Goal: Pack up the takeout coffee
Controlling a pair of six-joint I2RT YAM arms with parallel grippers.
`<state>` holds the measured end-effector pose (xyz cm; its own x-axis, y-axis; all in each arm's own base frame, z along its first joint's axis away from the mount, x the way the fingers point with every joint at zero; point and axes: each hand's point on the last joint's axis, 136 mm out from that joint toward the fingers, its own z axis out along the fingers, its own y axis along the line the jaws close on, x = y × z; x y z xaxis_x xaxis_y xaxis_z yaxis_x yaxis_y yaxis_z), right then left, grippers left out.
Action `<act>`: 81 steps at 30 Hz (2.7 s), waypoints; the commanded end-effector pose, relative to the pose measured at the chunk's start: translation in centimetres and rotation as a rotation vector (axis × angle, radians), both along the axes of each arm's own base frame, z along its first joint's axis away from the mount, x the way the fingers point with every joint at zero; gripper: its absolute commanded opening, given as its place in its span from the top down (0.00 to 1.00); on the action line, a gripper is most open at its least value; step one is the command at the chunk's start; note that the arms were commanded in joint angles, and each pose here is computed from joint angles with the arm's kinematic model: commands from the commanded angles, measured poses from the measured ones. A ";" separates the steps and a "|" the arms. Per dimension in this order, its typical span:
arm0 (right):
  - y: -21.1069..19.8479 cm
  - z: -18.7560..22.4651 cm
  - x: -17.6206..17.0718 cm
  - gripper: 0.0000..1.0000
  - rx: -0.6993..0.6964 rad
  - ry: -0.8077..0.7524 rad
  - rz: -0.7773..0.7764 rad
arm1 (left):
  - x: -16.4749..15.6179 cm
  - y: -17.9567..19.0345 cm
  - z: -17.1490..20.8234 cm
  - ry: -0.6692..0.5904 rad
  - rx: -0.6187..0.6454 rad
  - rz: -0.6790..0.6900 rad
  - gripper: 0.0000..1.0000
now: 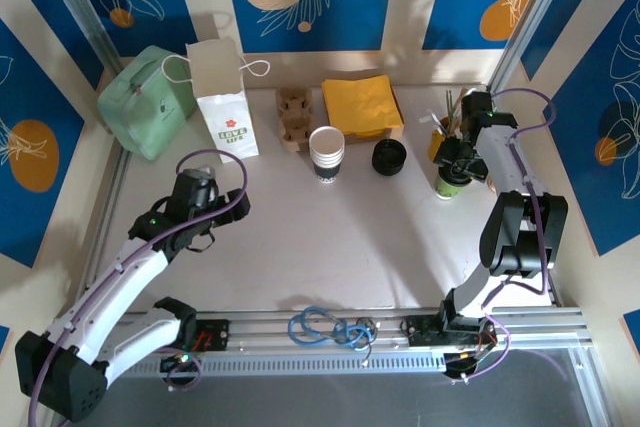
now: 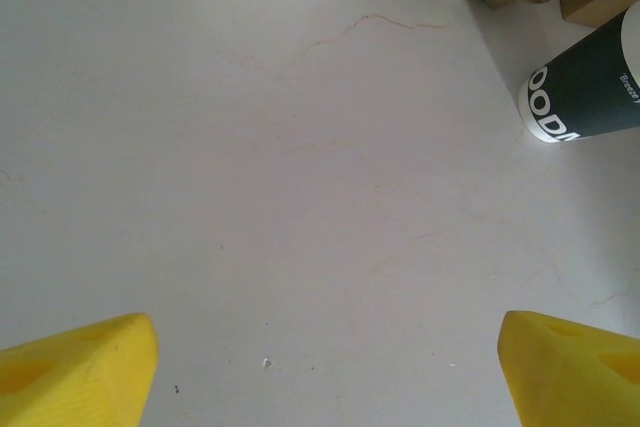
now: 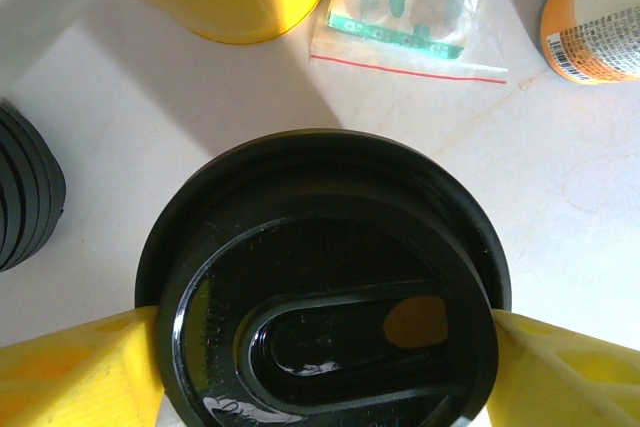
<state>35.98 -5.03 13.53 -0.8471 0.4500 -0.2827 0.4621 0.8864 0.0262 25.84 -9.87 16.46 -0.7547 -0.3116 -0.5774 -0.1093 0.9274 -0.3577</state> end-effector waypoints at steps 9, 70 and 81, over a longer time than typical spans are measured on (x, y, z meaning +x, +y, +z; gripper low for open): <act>0.4 0.5 0.8 0.17 0.031 -0.007 0.014 | 0.0 0.1 1.4 -0.031 -0.044 0.001 0.12; 25.7 1.1 -9.2 0.14 0.308 -0.423 0.545 | 14.2 -9.1 4.6 -0.092 -0.119 -0.042 0.35; 26.1 0.9 -9.5 0.13 0.338 -0.473 0.557 | 19.7 -10.5 1.2 -0.037 -0.050 0.032 0.40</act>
<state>26.22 20.93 13.59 -0.8227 0.0909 -0.5611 -0.1652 0.9063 0.3891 44.17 -20.16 17.00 -0.7477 -0.3496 -0.5646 -0.1051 0.9018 -0.4192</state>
